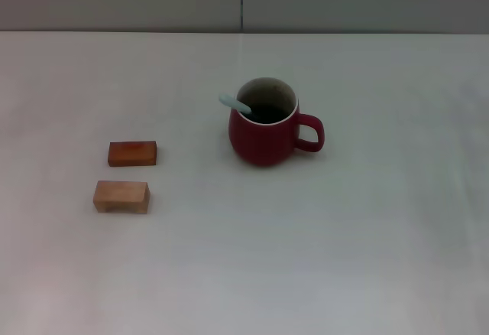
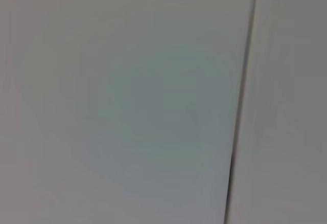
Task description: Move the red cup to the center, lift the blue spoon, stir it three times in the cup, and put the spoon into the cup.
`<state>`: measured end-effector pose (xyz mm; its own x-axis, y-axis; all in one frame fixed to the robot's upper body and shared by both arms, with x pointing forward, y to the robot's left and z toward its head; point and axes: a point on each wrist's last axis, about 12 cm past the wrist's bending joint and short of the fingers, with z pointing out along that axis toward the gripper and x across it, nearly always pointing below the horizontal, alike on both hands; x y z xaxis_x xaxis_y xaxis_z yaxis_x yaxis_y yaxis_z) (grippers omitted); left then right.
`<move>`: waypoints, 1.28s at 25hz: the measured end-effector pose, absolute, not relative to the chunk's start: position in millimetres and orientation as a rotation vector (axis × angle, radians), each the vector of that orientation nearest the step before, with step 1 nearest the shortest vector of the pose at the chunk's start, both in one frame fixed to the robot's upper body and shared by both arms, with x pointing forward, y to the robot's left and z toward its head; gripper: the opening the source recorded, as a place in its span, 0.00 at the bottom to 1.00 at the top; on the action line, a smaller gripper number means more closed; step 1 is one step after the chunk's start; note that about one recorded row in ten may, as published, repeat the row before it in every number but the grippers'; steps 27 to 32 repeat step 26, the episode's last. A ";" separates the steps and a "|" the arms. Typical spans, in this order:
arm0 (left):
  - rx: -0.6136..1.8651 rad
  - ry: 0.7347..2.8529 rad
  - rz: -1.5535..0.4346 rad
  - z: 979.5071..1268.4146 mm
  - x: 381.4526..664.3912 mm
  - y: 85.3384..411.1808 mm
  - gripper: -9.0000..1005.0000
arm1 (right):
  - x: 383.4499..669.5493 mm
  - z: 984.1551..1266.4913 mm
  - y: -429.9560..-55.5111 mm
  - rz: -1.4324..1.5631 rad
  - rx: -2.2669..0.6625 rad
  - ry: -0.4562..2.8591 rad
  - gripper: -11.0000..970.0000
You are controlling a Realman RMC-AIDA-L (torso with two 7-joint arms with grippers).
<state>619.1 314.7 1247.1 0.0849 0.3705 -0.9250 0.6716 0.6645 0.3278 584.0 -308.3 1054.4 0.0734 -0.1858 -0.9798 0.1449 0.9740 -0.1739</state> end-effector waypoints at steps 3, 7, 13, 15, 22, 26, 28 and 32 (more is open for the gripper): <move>0.759 1.521 -0.314 1233.8 617.3 337.8 0.26 | 583.8 1054.4 -310.6 -0.255 -0.032 1.478 0.05; 0.550 1.491 -0.350 1216.7 612.6 361.4 0.26 | 582.8 1053.8 -313.6 -0.267 -0.033 1.480 0.05; 0.281 1.478 -0.351 1185.2 606.0 383.2 0.26 | 580.5 1052.7 -318.1 -0.283 -0.025 1.481 0.05; 0.240 1.484 -0.321 1171.5 604.8 385.8 0.26 | 578.6 1052.6 -320.4 -0.291 -0.021 1.475 0.05; 0.165 1.503 -0.150 1129.0 596.9 393.1 0.26 | 564.1 1049.9 -333.1 -0.338 0.037 1.443 0.05; 0.039 1.491 -0.061 1108.9 587.5 403.2 0.26 | 551.7 1047.1 -343.9 -0.337 0.106 1.422 0.05; 0.039 1.491 -0.061 1108.9 587.5 403.2 0.26 | 551.7 1047.1 -343.9 -0.337 0.106 1.422 0.05; 0.039 1.491 -0.061 1108.9 587.5 403.2 0.26 | 551.7 1047.1 -343.9 -0.337 0.106 1.422 0.05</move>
